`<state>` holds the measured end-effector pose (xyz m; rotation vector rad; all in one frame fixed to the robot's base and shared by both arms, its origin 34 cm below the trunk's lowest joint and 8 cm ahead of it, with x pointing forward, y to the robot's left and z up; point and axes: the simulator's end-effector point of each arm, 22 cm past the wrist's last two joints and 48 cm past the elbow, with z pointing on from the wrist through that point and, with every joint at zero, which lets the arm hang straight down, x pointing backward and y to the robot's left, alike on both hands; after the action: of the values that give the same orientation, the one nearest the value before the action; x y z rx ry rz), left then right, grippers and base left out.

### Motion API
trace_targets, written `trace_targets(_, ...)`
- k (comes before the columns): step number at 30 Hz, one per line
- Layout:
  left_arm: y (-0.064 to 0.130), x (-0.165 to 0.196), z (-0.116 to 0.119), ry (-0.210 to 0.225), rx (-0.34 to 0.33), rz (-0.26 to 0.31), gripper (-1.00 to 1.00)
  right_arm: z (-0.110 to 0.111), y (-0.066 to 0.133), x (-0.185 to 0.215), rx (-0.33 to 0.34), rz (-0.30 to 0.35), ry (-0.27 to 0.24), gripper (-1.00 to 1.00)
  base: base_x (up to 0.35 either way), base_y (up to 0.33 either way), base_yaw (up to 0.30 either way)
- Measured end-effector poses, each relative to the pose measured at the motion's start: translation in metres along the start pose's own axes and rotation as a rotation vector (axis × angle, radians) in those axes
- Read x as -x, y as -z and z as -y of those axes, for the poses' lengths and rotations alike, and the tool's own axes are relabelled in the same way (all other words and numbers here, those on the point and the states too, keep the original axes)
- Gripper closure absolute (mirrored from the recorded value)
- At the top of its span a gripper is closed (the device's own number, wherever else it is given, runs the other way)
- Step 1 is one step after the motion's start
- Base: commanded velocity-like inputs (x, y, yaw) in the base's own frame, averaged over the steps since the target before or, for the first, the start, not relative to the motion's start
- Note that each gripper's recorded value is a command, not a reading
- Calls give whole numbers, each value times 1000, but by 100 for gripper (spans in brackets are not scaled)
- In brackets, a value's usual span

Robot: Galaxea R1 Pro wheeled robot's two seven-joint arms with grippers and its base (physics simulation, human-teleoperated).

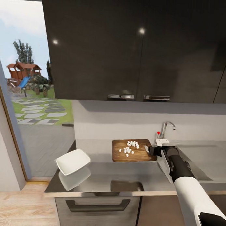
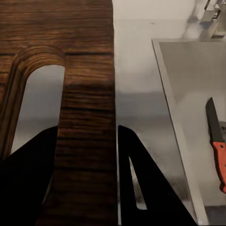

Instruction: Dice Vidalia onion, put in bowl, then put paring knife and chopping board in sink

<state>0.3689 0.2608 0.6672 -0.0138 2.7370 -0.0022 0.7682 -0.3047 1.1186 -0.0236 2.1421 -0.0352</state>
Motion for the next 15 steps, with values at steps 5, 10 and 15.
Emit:
trace_targets(5, 0, 0, -1, 0, 1, 1, -100, 0, 0, 0, 1, 0, 0, 100, -145, 285, 0)
trace_targets(10, 0, 0, -1, 0, 2, 1, -100, 0, 0, 0, 0, 0, 2, 100, -10, 328, 0)
trace_targets(15, 0, 0, -1, 0, 1, 1, -100, 0, 0, -1, -1, -1, 2, 100, 0, 332, 0)
